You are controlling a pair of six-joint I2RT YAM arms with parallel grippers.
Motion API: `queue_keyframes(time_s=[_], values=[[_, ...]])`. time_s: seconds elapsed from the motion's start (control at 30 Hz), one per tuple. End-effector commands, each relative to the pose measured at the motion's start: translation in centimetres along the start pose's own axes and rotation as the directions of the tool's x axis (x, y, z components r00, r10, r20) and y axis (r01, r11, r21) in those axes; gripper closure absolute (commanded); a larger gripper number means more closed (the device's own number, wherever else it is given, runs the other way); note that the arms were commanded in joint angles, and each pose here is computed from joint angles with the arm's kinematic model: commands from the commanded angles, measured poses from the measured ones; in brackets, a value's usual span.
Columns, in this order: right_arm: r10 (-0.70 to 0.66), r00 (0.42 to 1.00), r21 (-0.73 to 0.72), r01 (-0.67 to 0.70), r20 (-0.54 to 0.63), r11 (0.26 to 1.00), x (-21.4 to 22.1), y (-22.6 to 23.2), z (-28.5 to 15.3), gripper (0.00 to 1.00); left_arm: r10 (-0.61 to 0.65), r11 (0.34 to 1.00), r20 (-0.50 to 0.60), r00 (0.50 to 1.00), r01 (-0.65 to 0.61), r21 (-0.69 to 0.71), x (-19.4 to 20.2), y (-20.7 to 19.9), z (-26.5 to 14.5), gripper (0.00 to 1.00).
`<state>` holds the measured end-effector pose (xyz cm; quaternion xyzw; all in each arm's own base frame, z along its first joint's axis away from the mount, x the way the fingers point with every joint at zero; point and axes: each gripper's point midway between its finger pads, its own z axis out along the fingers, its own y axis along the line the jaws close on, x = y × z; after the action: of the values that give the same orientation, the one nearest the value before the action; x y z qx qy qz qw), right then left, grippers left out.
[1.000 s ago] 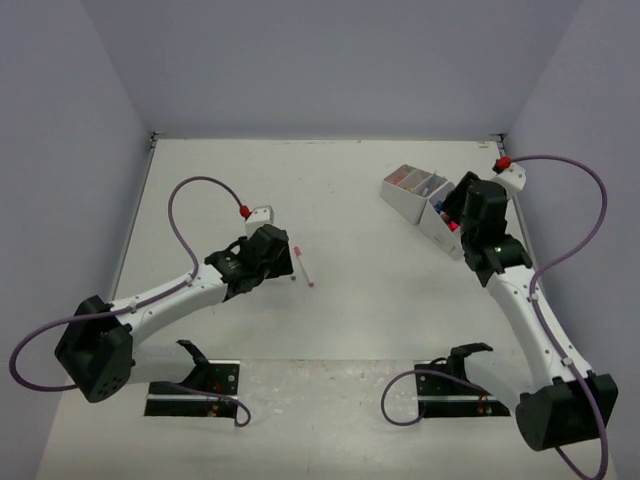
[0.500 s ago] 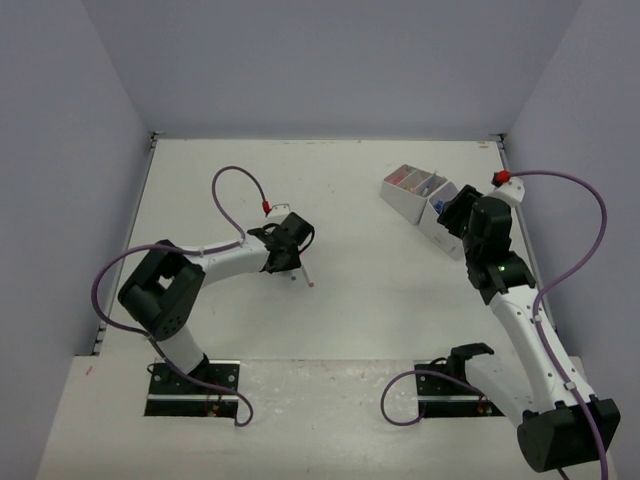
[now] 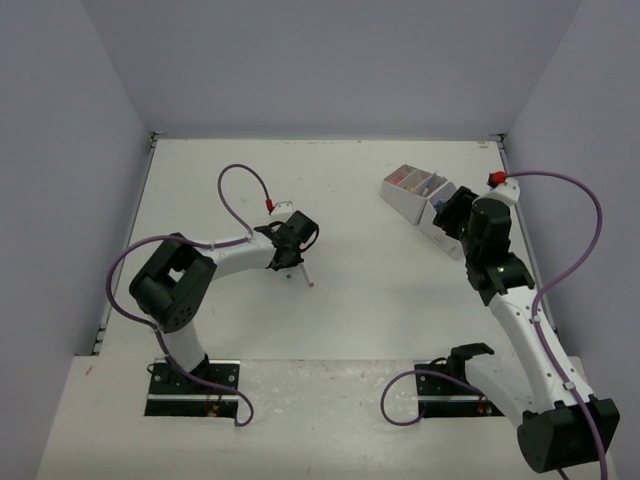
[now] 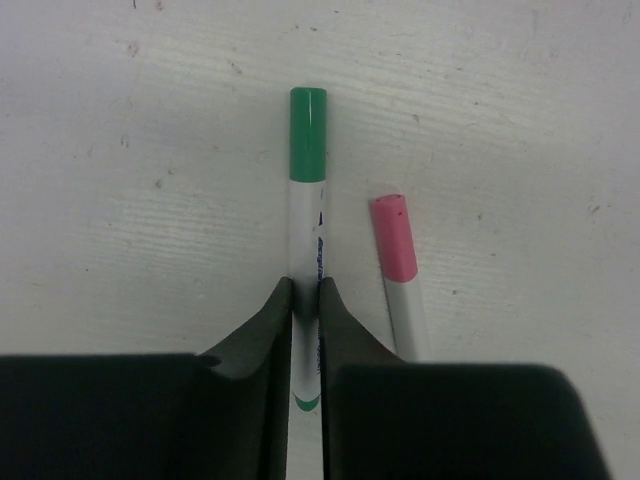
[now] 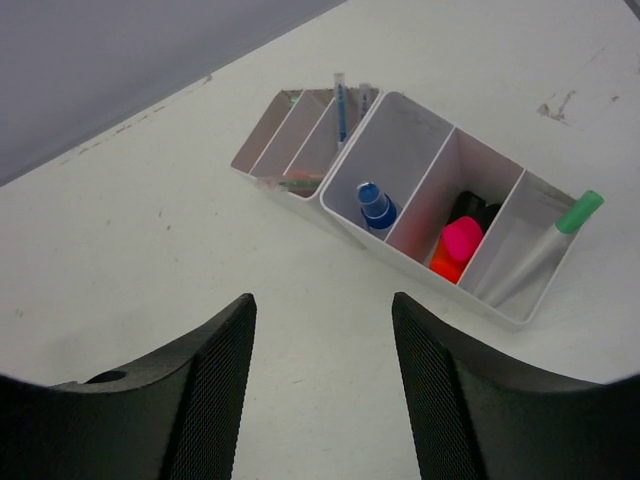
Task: Sort the stationery into containers
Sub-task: Pick up the pen from the center of the board.
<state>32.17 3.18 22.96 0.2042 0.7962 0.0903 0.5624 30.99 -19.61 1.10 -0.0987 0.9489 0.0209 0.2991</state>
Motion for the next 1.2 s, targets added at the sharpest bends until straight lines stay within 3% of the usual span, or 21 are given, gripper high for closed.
queue_keyframes(time_s=[0.0, 0.1, 0.2, 0.27, 0.3, 0.37, 0.43, 0.53, 0.6, 0.73, 0.8, 0.87, 0.93, 0.97, 1.1, 1.13, 1.17], values=[[-0.025, 0.999, -0.216, 0.031, 0.031, 0.976, -0.6, 3.5, -1.0, 0.39, 0.017, 1.000, -0.094, 0.995, -0.019, -0.013, 3.5, 1.0, 1.4, 1.00], [-0.087, 0.996, -0.535, 0.053, -0.038, 0.843, 1.2, 9.0, -3.1, 0.31, 0.016, 0.999, -0.055, 0.998, -0.015, 0.028, 2.7, 1.5, -0.3, 1.00], [-0.133, 0.978, -0.732, -0.027, -0.160, 0.681, 3.3, 12.7, -5.1, 0.29, 0.054, 0.986, 0.040, 0.998, -0.060, 0.159, 0.8, 0.7, -3.3, 1.00], [-0.141, 0.944, -0.816, -0.175, -0.298, 0.551, 5.2, 15.2, -6.6, 0.28, 0.059, 0.943, 0.154, 0.986, -0.106, 0.317, -1.0, -0.9, -6.9, 1.00], [-0.138, 0.940, -0.845, -0.208, -0.312, 0.493, 5.5, 16.3, -7.1, 0.28, 0.068, 0.905, 0.188, 0.980, -0.140, 0.402, -1.3, -2.0, -8.3, 1.00], [-0.192, 0.907, -0.880, -0.283, -0.375, 0.381, 7.5, 19.1, -8.9, 0.25, 0.042, 0.789, 0.267, 0.963, -0.196, 0.582, -2.0, -4.2, -12.3, 1.00], [-0.249, 0.888, -0.886, -0.283, -0.387, 0.368, 9.5, 21.3, -10.0, 0.22, 0.006, 0.693, 0.336, 0.942, -0.246, 0.677, -2.8, -5.5, -15.5, 1.00], [-0.277, 0.860, -0.861, -0.295, -0.428, 0.415, 11.9, 24.1, -10.1, 0.15, -0.003, 0.438, 0.398, 0.918, -0.356, 0.825, -0.7, -6.9, -20.0, 1.00], [-0.246, 0.867, -0.859, -0.316, -0.434, 0.403, 11.9, 25.0, -10.2, 0.15, -0.071, 0.325, 0.442, 0.894, -0.398, 0.858, -1.1, -7.4, -22.8, 1.00], [-0.179, 0.879, -0.812, -0.308, -0.443, 0.497, 11.8, 25.0, -8.8, 0.17, -0.112, 0.259, 0.425, 0.898, -0.386, 0.885, -0.7, -7.5, -23.9, 1.00], [-0.168, 0.886, -0.808, -0.298, -0.432, 0.508, 11.7, 24.9, -8.8, 0.25, -0.120, 0.229, 0.418, 0.901, -0.384, 0.894, -0.5, -7.6, -24.4, 1.00], [-0.180, 0.881, -0.816, -0.304, -0.437, 0.492, 11.8, 25.2, -9.3, 0.45, -0.142, 0.198, 0.422, 0.895, -0.392, 0.898, -0.6, -7.7, -25.1, 1.00], [-0.200, 0.871, -0.822, -0.315, -0.449, 0.474, 12.2, 25.3, -9.7, 0.69, -0.156, 0.197, 0.416, 0.896, -0.385, 0.902, -0.8, -7.6, -25.3, 1.00], [-0.210, 0.866, -0.829, -0.323, -0.453, 0.456, 12.4, 25.4, -10.1, 0.76, -0.163, 0.206, 0.417, 0.894, -0.382, 0.901, -1.0, -7.6, -25.3, 1.00], [-0.208, 0.854, -0.836, -0.368, -0.477, 0.407, 12.9, 25.3, -11.2, 0.78, -0.173, 0.224, 0.416, 0.893, -0.376, 0.899, -1.5, -7.7, -25.1, 1.00], [-0.207, 0.851, -0.836, -0.376, -0.482, 0.401, 13.0, 25.2, -11.3, 0.86, -0.173, 0.229, 0.416, 0.893, -0.374, 0.899, -1.6, -7.8, -25.0, 1.00], [-0.204, 0.851, -0.837, -0.384, -0.485, 0.390, 13.0, 25.3, -11.5, 1.00, -0.172, 0.231, 0.415, 0.893, -0.373, 0.899, -1.7, -7.9, -24.9, 1.00]])
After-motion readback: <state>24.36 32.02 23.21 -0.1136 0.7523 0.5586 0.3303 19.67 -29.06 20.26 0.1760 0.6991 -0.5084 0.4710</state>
